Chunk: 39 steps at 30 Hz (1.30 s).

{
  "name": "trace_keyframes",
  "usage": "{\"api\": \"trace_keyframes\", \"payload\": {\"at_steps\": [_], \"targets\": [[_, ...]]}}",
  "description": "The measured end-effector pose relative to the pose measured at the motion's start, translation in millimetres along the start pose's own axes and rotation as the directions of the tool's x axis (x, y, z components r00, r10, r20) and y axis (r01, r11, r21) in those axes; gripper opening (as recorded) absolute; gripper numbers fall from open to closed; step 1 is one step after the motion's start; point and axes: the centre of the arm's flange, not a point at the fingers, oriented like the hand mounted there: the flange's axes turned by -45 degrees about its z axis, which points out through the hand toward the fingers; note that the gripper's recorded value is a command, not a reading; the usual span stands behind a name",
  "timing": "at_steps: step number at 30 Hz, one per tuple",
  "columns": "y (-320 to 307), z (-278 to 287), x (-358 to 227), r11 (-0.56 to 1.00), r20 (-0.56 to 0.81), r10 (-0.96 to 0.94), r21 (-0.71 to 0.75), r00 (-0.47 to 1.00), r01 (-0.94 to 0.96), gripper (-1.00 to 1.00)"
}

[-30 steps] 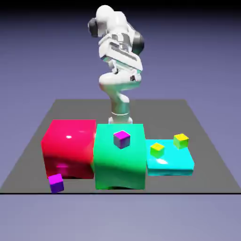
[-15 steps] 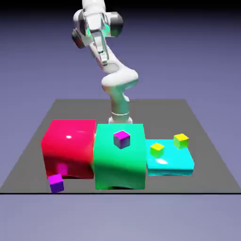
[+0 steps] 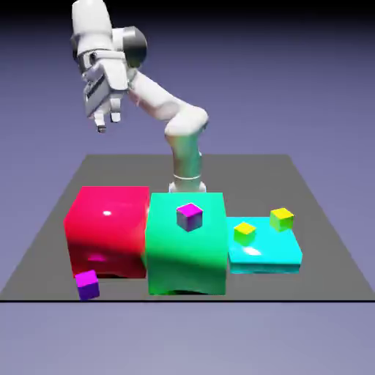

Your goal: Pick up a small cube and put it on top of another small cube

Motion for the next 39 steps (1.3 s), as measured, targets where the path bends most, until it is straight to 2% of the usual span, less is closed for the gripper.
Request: {"api": "trace_keyframes", "payload": {"at_steps": [9,17,23,30,32,34,35,37,39], "targets": [[-30,115,-49,0.914,-0.213,-0.323,0.184,0.922,0.363,0.0],[-60,235,-63,0.701,-0.512,-0.5,0.235,0.699,0.673,0.0],[-85,322,-55,0.495,-0.741,-0.508,0.166,0.439,0.853,0.0],[-116,409,-34,0.277,-0.929,-0.359,-0.019,0.085,0.961,0.0],[-117,413,-33,0.268,-0.935,-0.347,-0.031,0.067,0.963,0.0],[-155,438,-22,0.268,-0.936,-0.346,-0.029,0.068,0.963,0.0],[-170,448,-17,0.268,-0.935,-0.347,-0.031,0.067,0.963,-1.0],[-171,448,-17,0.268,-0.935,-0.347,-0.03,0.067,0.963,-1.0],[-133,423,-29,0.267,-0.936,-0.346,-0.029,0.068,0.963,-1.0]]}}
